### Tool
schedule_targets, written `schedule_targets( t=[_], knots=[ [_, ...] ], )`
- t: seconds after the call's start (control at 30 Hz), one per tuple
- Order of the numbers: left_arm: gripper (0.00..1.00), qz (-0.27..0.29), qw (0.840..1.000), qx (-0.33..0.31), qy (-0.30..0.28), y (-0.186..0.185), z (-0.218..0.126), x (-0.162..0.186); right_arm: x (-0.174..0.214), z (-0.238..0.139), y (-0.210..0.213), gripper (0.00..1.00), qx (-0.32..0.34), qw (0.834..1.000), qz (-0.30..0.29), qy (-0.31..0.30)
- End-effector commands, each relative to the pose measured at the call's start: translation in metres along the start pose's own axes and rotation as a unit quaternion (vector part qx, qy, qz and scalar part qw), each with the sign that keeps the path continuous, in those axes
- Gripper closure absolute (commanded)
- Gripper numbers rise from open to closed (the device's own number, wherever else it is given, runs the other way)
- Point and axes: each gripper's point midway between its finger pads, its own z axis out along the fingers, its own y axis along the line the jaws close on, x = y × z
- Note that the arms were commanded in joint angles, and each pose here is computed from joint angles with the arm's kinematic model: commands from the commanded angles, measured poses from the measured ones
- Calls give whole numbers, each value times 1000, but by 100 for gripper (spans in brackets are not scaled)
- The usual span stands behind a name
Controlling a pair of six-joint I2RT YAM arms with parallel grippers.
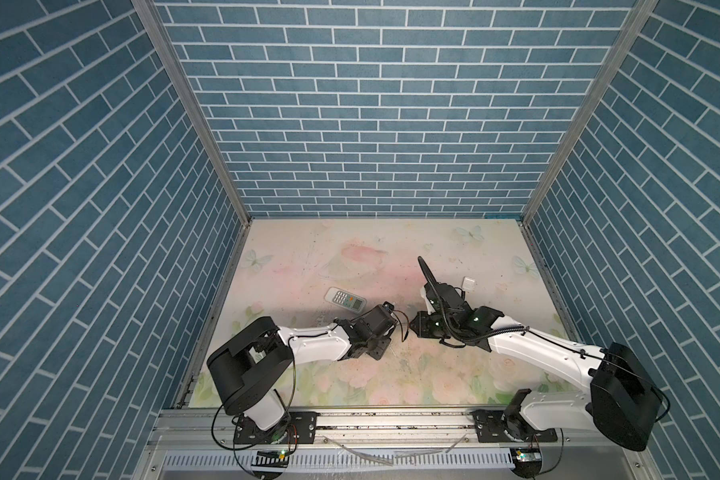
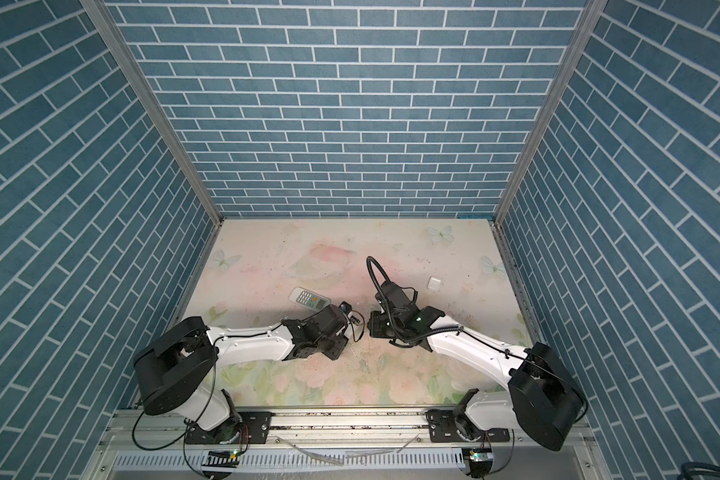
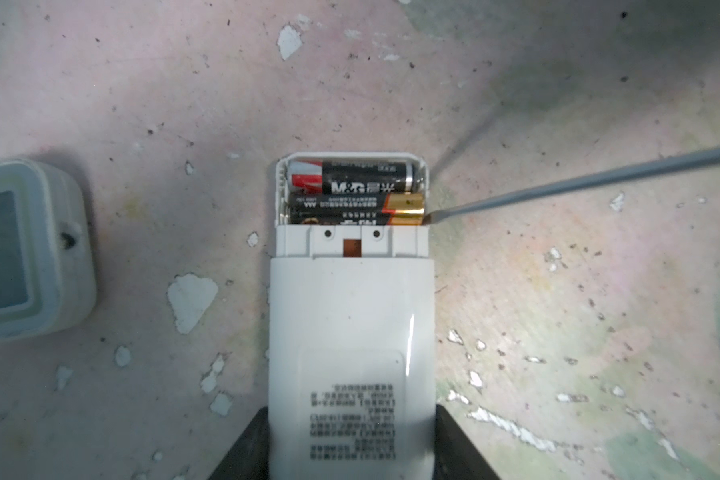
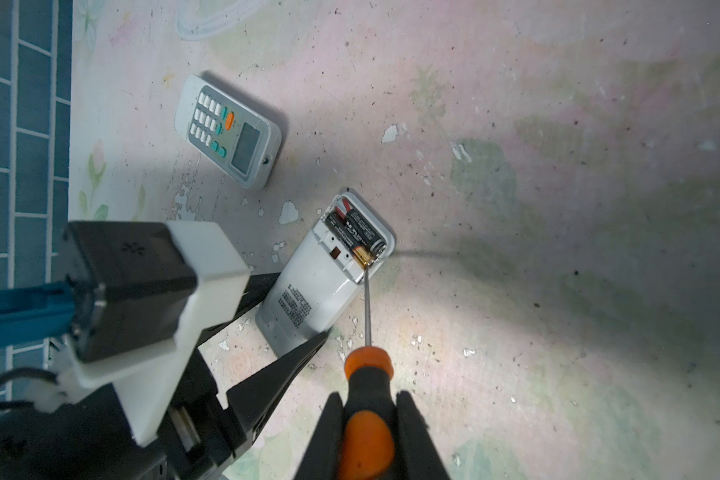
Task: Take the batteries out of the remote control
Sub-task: 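Pry the gold-ended battery up out of the remote with the screwdriver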
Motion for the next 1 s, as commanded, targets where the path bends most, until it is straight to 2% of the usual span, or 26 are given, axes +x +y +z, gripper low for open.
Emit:
schedule_targets(
  t=[0.0,0.6,0.97],
  knots=[
    [85,13,986,22,168,-2,14,96,-14,-2,13,100,-24,999,-9,-25],
    [86,20,984,20,174,-4,16,99,-38,-19,41,100,-46,997,-35,-45],
    [86,20,985,19,172,-3,16,99,-40,-18,31,100,-23,998,-39,-45]
  ],
)
